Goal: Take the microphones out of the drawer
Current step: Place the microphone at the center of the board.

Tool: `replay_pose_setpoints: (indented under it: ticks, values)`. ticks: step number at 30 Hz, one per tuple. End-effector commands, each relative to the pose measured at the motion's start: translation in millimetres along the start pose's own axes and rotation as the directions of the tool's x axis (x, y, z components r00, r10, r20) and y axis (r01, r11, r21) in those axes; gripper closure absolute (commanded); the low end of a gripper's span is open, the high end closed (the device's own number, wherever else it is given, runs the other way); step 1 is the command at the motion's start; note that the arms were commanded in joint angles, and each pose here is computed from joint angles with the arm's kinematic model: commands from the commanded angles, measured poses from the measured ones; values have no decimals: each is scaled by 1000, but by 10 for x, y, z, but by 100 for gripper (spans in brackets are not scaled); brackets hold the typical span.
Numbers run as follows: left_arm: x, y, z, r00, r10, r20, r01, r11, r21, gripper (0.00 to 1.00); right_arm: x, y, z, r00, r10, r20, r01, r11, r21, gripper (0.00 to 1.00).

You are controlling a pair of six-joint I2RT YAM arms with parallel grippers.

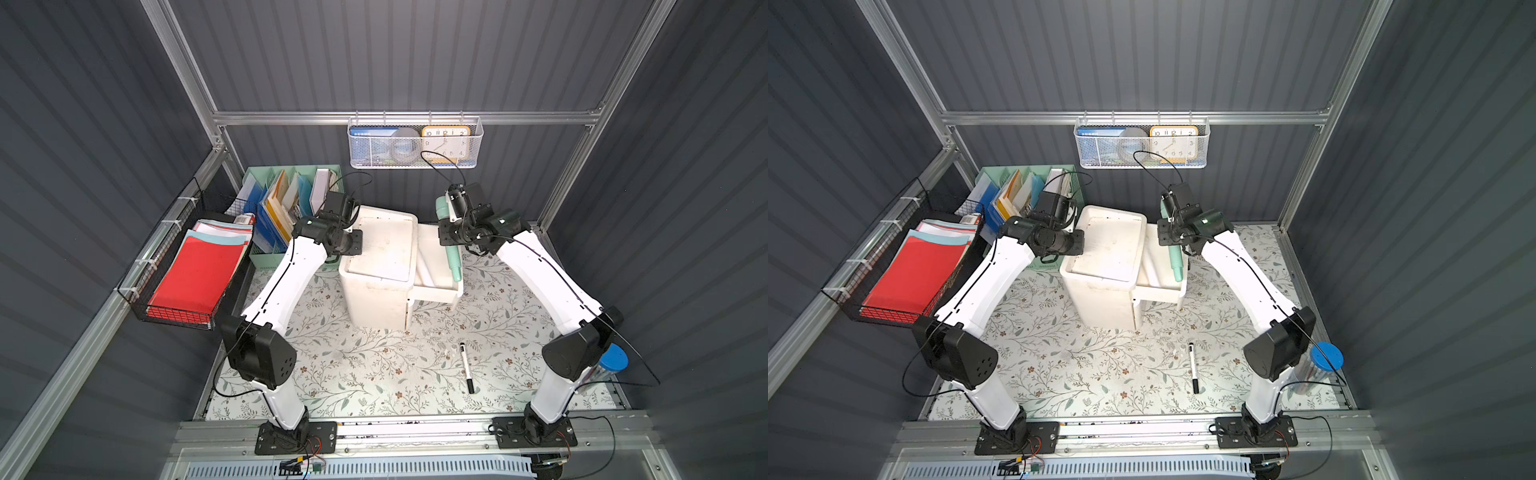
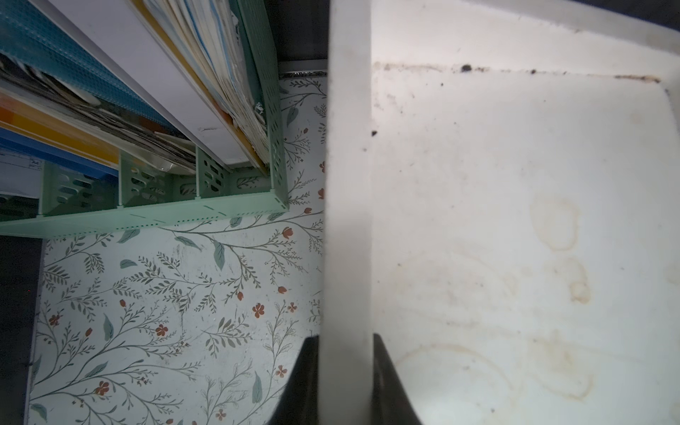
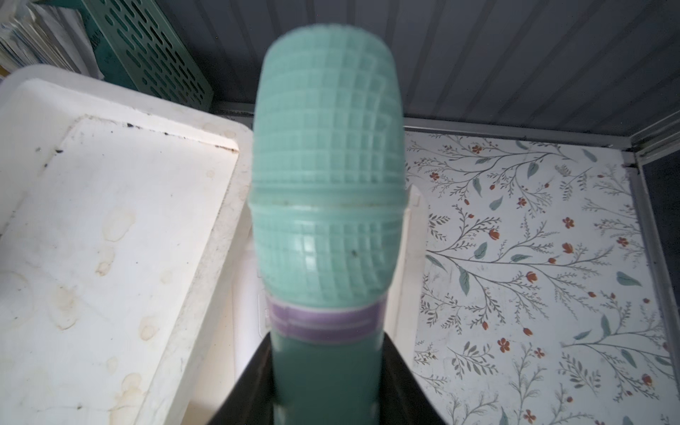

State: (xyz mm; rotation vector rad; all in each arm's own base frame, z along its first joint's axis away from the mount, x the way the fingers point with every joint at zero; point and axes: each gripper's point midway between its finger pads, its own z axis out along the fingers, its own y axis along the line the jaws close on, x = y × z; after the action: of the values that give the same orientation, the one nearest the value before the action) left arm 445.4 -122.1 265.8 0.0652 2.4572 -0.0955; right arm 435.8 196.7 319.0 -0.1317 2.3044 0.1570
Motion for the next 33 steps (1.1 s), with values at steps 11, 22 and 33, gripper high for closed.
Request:
replay_pose_setpoints:
  ticks: [11,22,33]
  values:
    - [-378,24,-84,986,-100,136,96,995,38,98,244,-1068,-60,980,198,12,-198,973,122,94]
    - [-372,24,-84,986,-101,133,96,995,38,98,1265,-1683,420,916,369,-157,-333,919,213,94]
    - [-327,1,-77,987,-110,121,104,993,55,98,1792,-1533,1071,859,410,-306,-376,912,166,93]
